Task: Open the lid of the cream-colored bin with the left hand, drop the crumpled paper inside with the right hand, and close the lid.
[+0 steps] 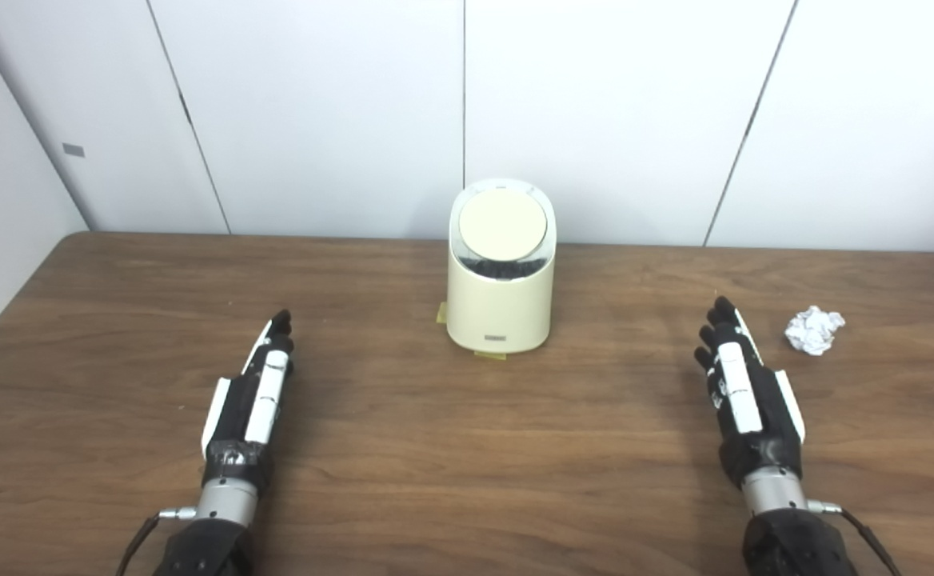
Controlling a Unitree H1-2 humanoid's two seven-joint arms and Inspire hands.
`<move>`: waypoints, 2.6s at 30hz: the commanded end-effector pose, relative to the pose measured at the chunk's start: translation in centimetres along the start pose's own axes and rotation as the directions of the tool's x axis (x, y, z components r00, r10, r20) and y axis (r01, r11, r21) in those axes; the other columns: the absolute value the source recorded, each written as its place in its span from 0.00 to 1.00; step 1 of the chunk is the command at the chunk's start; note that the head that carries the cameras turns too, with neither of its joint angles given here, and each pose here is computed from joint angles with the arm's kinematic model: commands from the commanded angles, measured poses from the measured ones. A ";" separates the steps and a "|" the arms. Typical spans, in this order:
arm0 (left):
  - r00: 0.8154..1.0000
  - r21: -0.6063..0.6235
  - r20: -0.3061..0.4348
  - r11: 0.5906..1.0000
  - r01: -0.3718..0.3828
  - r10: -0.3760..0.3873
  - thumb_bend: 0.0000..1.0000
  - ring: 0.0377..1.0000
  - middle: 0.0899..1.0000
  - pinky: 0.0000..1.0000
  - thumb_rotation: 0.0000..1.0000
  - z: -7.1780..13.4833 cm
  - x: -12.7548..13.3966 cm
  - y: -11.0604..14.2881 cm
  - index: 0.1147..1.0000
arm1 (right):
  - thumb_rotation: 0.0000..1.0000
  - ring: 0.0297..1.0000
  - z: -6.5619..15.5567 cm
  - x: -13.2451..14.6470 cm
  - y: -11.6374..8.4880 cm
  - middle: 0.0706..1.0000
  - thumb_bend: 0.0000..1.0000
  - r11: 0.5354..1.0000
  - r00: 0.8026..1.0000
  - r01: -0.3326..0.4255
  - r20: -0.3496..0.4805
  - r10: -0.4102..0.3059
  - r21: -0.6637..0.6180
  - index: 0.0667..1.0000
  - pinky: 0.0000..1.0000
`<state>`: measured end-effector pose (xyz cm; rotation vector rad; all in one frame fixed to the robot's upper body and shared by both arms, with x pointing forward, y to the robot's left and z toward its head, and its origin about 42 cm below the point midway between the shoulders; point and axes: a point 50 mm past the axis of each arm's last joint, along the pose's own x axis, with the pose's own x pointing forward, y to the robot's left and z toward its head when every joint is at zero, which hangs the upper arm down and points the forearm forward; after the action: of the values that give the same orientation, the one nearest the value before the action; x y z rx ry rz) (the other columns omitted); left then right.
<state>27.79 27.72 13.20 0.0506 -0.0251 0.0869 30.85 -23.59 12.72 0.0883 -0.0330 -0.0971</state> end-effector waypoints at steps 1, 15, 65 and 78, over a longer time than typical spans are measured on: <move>0.997 0.030 0.071 0.999 0.013 -0.015 0.55 1.00 1.00 1.00 0.78 1.5 0.6 0.1 1.00 | 0.81 0.97 1.6 0.7 0.2 0.98 0.56 1.000 0.995 -0.015 0.096 0.015 -0.004 0.96 0.97; 0.998 0.082 0.060 0.997 0.000 -0.005 0.57 1.00 0.98 1.00 0.75 2.0 1.0 0.1 1.00 | 0.83 0.97 1.6 0.6 0.6 0.98 0.55 1.000 0.995 -0.025 0.095 0.025 -0.007 0.97 0.95; 0.957 0.402 0.035 0.881 0.250 -0.288 0.87 0.92 0.94 0.86 0.21 17.8 20.4 -11.6 0.98 | 0.81 0.95 -0.8 1.3 2.0 0.95 0.48 0.998 0.995 -0.030 0.096 0.036 -0.060 0.96 0.93; 0.938 0.504 0.030 0.816 0.283 -0.344 0.86 0.88 0.92 0.76 0.14 18.5 20.6 -14.7 0.95 | 0.83 0.96 -0.6 1.5 3.0 0.97 0.49 0.997 0.995 -0.032 0.097 0.038 -0.067 0.97 0.94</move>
<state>48.43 14.60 28.47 0.5480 -0.0391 -0.2654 32.30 -21.72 11.99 0.0002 -0.0981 -0.0772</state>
